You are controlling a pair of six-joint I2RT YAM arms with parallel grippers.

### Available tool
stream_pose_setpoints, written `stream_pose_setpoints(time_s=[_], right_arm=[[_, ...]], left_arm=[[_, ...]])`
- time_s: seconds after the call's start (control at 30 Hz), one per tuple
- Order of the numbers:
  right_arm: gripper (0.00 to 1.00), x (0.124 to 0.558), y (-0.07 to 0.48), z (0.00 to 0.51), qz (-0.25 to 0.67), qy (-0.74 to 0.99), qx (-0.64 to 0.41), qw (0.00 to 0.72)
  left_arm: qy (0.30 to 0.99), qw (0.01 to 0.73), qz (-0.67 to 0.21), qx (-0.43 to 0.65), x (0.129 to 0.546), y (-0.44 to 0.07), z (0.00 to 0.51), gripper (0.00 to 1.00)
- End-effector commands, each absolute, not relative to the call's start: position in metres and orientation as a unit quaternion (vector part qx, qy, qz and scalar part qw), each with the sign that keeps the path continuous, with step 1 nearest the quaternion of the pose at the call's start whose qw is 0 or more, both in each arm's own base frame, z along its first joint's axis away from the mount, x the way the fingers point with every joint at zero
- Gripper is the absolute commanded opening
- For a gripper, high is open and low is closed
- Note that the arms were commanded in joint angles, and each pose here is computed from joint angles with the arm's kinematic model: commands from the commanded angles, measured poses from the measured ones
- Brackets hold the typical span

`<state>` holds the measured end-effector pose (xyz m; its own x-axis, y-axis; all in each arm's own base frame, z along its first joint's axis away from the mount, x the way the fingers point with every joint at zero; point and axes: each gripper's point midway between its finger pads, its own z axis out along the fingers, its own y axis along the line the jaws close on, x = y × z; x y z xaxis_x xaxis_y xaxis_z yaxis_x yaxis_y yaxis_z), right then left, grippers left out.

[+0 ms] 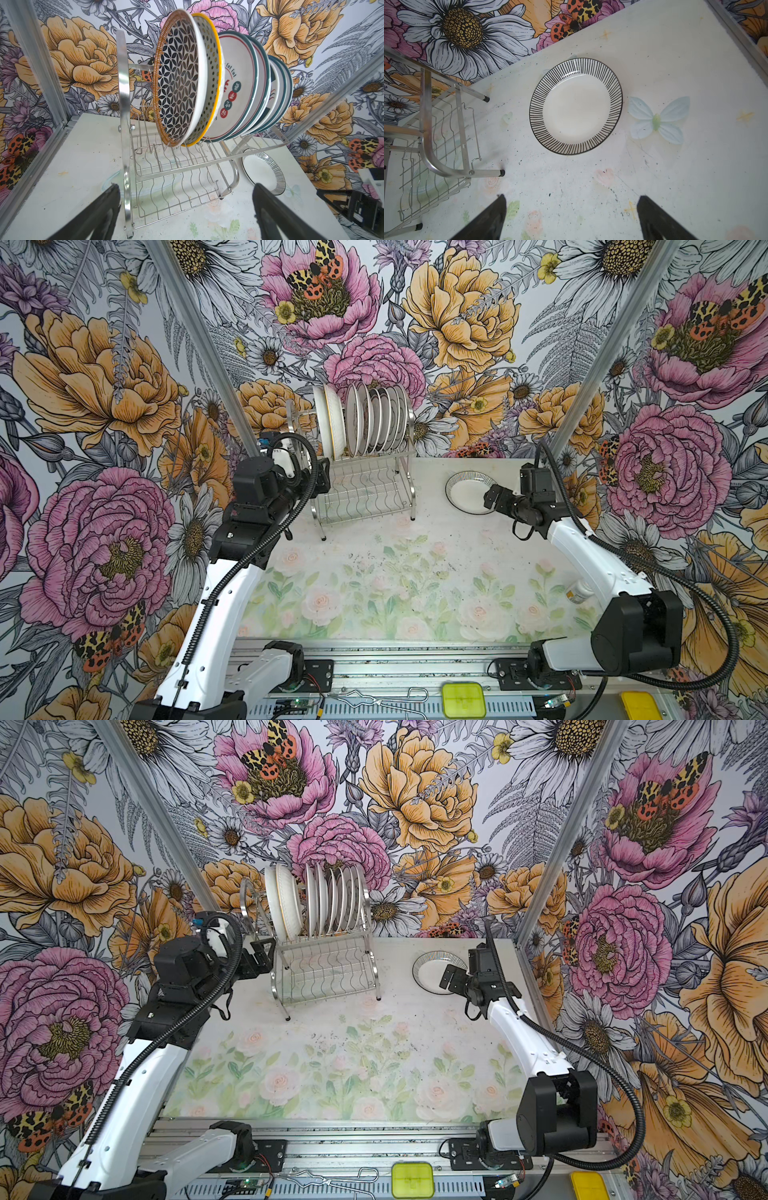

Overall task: Unload the plates from the dish rack
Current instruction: 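Open the right gripper off the plate while the left gripper moves beside the rack, then push the open left gripper around the rim of the orange-rimmed geometric plate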

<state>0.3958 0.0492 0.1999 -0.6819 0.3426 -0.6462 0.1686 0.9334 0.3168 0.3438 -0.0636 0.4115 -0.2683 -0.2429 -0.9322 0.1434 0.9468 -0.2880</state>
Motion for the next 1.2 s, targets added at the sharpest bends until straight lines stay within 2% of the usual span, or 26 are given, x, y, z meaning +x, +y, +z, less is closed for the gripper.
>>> stream_pose_setpoints(time_s=[0.0, 0.23, 0.37, 0.57, 0.83, 1.17], right_arm=[[0.99, 0.386, 0.057, 0.209, 0.106, 0.911, 0.109, 0.382], [0.99, 0.387, 0.071, 0.231, 0.115, 0.900, 0.093, 0.411], [0.99, 0.389, 0.073, 0.245, 0.096, 0.885, 0.084, 0.448], [0.99, 0.392, 0.084, 0.251, 0.111, 0.881, 0.060, 0.456], [0.99, 0.396, 0.093, 0.243, 0.127, 0.886, 0.052, 0.442], [0.99, 0.402, 0.092, 0.241, 0.121, 0.888, 0.054, 0.441]], left_arm=[[0.764, 0.616, -0.190, 0.017, 0.333, -0.080, 0.437, 0.99], [0.770, 0.623, -0.137, 0.020, 0.352, -0.067, 0.440, 0.99], [0.769, 0.623, -0.132, 0.052, 0.372, -0.075, 0.443, 0.92], [0.775, 0.614, -0.136, 0.065, 0.404, -0.078, 0.434, 0.87], [0.763, 0.616, -0.176, 0.087, 0.405, -0.080, 0.443, 0.80], [0.758, 0.614, -0.191, 0.108, 0.404, -0.073, 0.435, 0.63]])
